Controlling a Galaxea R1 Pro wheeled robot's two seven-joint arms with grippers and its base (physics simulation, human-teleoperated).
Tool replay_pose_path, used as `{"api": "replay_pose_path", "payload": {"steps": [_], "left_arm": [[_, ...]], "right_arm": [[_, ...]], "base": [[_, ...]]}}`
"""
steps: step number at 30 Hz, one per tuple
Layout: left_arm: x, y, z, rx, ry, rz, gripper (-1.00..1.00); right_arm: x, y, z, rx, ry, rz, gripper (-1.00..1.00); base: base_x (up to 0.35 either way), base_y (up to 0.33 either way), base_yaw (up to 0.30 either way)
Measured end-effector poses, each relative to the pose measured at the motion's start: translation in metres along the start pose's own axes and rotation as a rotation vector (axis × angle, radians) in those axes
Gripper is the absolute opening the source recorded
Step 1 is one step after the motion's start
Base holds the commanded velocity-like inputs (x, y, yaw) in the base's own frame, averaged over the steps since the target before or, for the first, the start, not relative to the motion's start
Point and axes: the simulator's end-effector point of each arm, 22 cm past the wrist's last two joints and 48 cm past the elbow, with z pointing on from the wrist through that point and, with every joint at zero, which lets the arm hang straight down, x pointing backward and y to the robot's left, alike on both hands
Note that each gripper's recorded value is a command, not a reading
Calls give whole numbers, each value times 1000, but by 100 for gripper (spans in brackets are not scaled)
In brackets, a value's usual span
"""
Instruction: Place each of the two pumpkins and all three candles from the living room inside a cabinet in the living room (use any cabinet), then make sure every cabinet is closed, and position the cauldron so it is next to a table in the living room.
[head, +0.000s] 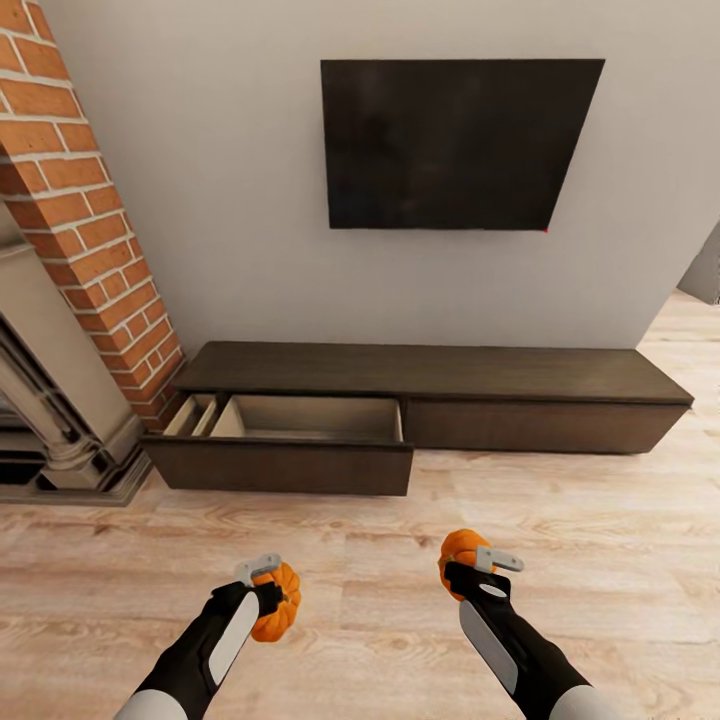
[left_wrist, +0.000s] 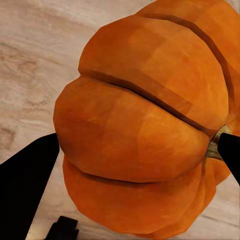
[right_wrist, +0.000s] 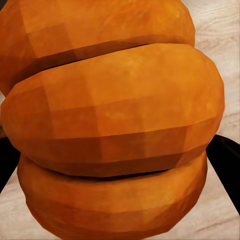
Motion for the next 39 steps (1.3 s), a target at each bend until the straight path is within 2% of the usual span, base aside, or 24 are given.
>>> {"api": "replay_pose_path", "payload": {"steps": [3, 7, 8, 13, 18, 21, 26, 29, 31, 32, 33, 36, 39], "left_arm": [[-7, 7, 0, -18, -16, 7, -100], [-41, 42, -4, -59, -76, 12, -100], [-46, 43, -7, -50, -84, -3, -100], [-44, 48, -13, -56, -49, 7, -100], [-45, 64, -22, -70, -4, -29, -100], [-53, 69, -32, -69, 13, -35, -100], [-66, 84, -44, -85, 4, -36, -100], [-72, 95, -49, -93, 1, -66, -100], [-78, 106, -56, -97, 6, -109, -100], [-79, 109, -60, -99, 13, -106, -100], [-82, 106, -64, -84, 13, -117, -100], [-99, 104, -80, -74, -15, -110, -100], [-105, 104, -85, -69, -26, -113, -100]], "right_arm": [[2, 0, 1, 2, 4, -2, -100], [5, -1, 3, 3, 10, -4, -100], [5, -1, 2, 3, 11, -4, -100], [3, -2, -3, 5, 20, -6, -100], [-1, -3, -8, 6, 23, -6, -100], [-4, -4, -12, 6, 22, -6, -100], [-8, -4, -18, 6, 23, -6, -100], [-11, -4, -22, 5, 23, -4, -100], [-13, -4, -25, 4, 26, -1, -100], [-13, -4, -26, 4, 28, -2, -100], [-14, -4, -28, 4, 29, -4, -100], [-17, -5, -31, 5, 26, -3, -100], [-18, -5, -33, 4, 26, -3, -100]], "base": [[11, 17, -60], [2, 3, -61], [0, 1, -61], [0, 0, -30], [0, 0, -3], [0, 0, 0], [0, 0, 0], [0, 0, 0], [0, 0, 0], [0, 0, 0], [0, 0, 0], [0, 0, 0], [0, 0, 0]]}}
